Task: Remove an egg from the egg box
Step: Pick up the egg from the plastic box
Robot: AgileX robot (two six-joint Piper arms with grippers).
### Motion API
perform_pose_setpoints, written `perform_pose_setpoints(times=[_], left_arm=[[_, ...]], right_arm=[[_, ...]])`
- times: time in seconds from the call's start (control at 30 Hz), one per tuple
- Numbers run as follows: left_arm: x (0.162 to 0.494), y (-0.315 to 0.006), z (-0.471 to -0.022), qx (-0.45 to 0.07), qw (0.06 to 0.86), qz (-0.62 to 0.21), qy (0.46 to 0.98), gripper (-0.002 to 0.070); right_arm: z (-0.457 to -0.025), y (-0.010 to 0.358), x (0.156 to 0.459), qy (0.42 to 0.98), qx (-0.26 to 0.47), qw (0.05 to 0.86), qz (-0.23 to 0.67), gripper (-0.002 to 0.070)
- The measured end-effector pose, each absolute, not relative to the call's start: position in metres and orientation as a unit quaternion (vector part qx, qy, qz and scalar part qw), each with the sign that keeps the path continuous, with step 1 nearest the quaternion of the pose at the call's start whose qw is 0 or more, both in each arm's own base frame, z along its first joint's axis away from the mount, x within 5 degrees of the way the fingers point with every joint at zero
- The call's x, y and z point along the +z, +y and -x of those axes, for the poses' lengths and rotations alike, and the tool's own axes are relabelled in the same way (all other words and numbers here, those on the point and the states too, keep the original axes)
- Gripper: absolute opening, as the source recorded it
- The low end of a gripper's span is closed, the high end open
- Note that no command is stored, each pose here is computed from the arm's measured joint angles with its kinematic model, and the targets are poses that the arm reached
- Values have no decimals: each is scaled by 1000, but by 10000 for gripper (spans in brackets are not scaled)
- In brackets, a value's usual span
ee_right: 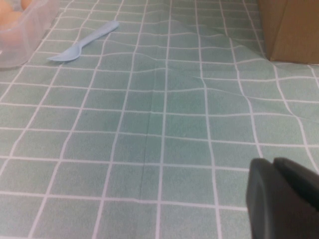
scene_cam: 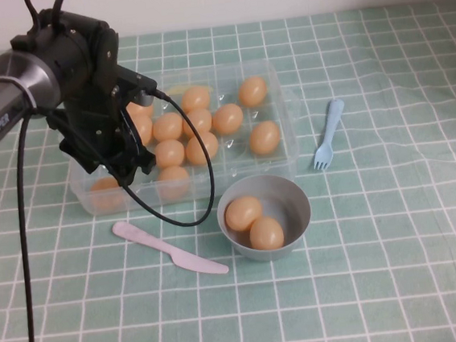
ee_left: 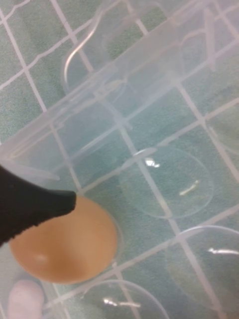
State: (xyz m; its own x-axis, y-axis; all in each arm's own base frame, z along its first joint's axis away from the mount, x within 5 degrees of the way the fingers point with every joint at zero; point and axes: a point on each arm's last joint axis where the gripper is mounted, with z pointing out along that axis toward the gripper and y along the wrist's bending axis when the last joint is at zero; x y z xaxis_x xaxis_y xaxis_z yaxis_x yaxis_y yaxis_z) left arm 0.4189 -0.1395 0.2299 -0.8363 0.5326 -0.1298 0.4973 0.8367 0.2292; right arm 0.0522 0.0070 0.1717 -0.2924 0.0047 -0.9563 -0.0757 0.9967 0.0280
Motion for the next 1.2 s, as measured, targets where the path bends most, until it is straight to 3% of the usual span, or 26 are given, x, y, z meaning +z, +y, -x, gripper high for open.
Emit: perform_pose_setpoints(times=[0.93, 1.2], left_arm=[[195, -129, -429, 98, 50, -259, 959, 429], [195, -127, -429, 89, 47, -253, 962, 320]], right_arm=[[-52, 7, 172, 803, 34, 594, 22, -17], [-52, 7, 172, 803, 34, 594, 22, -17]])
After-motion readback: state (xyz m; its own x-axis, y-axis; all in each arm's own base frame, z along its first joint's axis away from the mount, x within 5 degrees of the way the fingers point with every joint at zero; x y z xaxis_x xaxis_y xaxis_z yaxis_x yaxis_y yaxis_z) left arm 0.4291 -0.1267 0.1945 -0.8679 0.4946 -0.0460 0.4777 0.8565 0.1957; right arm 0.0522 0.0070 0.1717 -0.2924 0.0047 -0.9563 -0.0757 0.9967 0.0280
